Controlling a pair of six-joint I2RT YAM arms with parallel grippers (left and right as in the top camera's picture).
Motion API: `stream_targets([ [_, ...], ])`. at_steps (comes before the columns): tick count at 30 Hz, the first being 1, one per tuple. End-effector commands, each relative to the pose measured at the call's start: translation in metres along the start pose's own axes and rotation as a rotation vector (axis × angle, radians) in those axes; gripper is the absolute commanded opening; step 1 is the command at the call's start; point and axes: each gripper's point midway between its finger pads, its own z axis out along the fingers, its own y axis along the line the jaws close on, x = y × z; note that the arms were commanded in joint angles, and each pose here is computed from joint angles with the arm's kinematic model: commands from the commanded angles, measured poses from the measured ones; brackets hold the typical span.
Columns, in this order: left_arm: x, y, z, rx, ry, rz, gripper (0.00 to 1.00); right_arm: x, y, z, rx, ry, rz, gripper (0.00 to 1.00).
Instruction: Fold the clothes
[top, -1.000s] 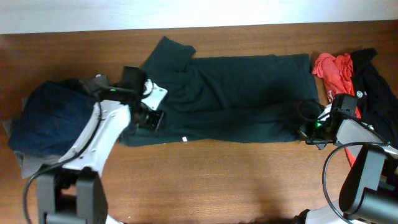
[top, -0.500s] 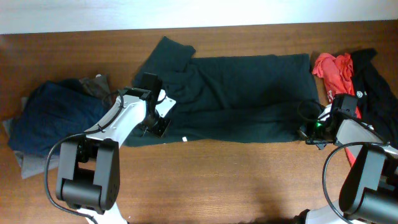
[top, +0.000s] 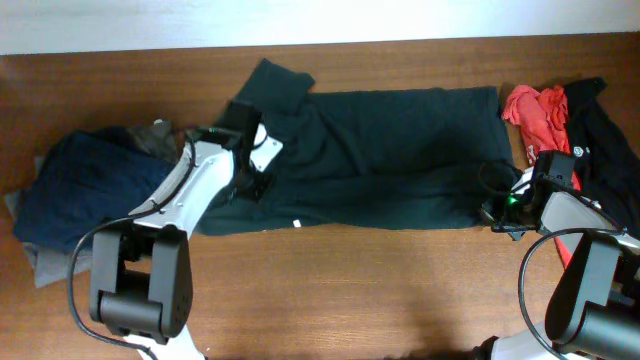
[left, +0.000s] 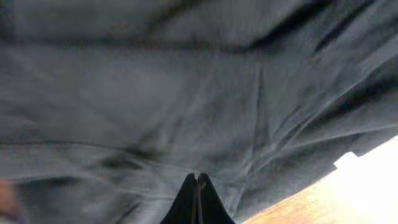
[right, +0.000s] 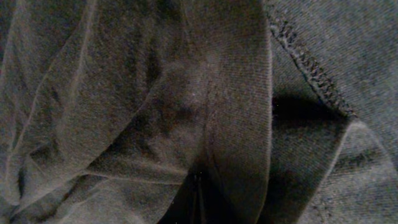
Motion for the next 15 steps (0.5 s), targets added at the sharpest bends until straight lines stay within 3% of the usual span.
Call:
stream_targets([
  [1,-0.009,-0.001,-0.013,0.002,-0.007,0.003,0.06,0.013,-0.015,0.015,0.052,0.049,0.024,0.04],
  [3,-0.004,-0.010,-0.013,0.053,0.005,-0.003,0.32,0.013,-0.015,0.015,0.052,0.049,0.024,0.04],
  [5,0.001,-0.018,-0.009,0.095,0.019,-0.016,0.46,0.013,-0.015,0.015,0.052,0.048,0.024,0.04],
  [15,0.030,-0.026,0.017,0.118,0.085,-0.037,0.49,0.012,-0.015,0.015,0.051,0.045,0.024,0.04],
])
